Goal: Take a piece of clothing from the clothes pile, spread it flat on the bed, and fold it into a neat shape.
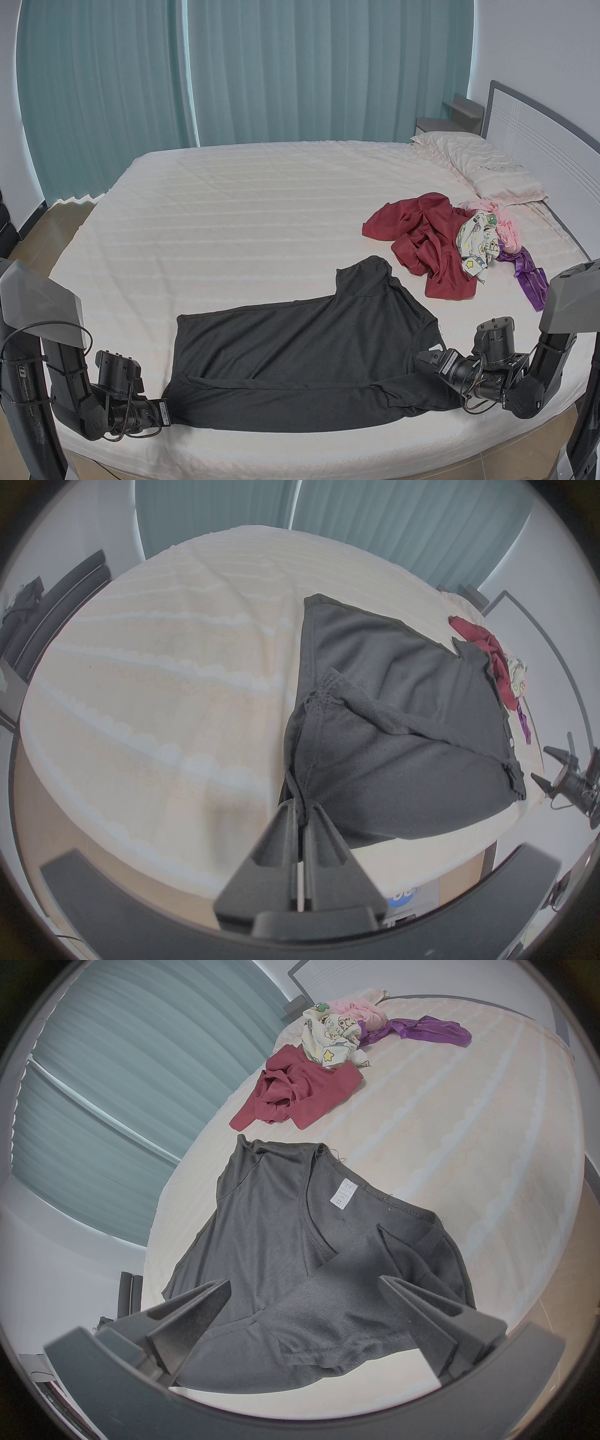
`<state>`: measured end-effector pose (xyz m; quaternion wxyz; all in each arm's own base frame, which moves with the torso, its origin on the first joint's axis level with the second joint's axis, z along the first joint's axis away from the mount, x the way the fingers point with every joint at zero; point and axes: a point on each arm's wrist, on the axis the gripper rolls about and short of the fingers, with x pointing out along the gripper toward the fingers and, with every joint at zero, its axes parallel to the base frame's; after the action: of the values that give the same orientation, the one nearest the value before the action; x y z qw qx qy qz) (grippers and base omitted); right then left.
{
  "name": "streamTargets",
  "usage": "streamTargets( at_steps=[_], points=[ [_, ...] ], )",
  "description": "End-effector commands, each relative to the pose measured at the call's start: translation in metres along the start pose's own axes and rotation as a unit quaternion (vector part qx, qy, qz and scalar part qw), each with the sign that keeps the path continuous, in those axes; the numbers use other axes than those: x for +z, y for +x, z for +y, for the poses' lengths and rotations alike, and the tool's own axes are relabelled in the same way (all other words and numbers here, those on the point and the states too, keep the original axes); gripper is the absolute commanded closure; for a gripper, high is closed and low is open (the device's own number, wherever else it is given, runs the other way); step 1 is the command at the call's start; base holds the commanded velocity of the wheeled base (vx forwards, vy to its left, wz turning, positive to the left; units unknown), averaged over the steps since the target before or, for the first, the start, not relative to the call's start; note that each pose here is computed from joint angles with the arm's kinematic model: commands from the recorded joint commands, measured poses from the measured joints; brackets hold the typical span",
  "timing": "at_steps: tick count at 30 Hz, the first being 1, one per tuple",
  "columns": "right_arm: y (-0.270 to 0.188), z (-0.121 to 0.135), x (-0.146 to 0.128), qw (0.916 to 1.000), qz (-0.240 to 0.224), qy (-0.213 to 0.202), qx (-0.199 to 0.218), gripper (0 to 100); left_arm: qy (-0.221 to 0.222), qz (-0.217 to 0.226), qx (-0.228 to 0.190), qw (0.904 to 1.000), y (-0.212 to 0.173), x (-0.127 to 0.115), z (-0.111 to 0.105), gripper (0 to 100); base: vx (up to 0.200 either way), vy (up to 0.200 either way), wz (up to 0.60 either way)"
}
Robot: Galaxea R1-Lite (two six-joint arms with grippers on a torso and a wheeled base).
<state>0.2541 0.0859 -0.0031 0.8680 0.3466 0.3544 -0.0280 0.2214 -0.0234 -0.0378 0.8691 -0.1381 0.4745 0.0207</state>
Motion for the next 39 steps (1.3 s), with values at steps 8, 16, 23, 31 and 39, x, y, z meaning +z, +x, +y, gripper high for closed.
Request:
streamTargets(
  at_steps=[8, 16, 23, 31, 39],
  points=[
    [0.0, -0.001, -0.001, 1.0, 0.002, -0.001, -0.002, 0, 0.03, 0.024, 0.009, 0.9992, -0.007, -0.012, 0.004, 100, 0.0, 0.0, 0.0],
    [0.0, -0.001, -0.001, 1.0, 0.001, 0.0, -0.002, 0, 0.026, 0.03, 0.012, 0.9991, -0.002, -0.013, 0.006, 0, 0.0, 0.0, 0.0],
    [-0.003, 0.001, 0.001, 1.0, -0.004, 0.0, 0.003, 0, -0.01, -0.081, -0.022, 0.9964, -0.031, 0.023, 0.003, 0, 0.0, 0.0, 0.0],
    [-0.003, 0.0, 0.0, 1.0, -0.002, -0.009, 0.002, 0, -0.006, -0.082, -0.054, 0.9952, -0.015, 0.056, -0.014, 0, 0.0, 0.0, 0.0],
    [-0.005, -0.001, 0.0, 0.9999, 0.002, -0.01, 0.0, 0, 0.02, -0.016, -0.079, 0.9965, 0.018, 0.046, -0.014, 0, 0.0, 0.0, 0.0]
  ],
)
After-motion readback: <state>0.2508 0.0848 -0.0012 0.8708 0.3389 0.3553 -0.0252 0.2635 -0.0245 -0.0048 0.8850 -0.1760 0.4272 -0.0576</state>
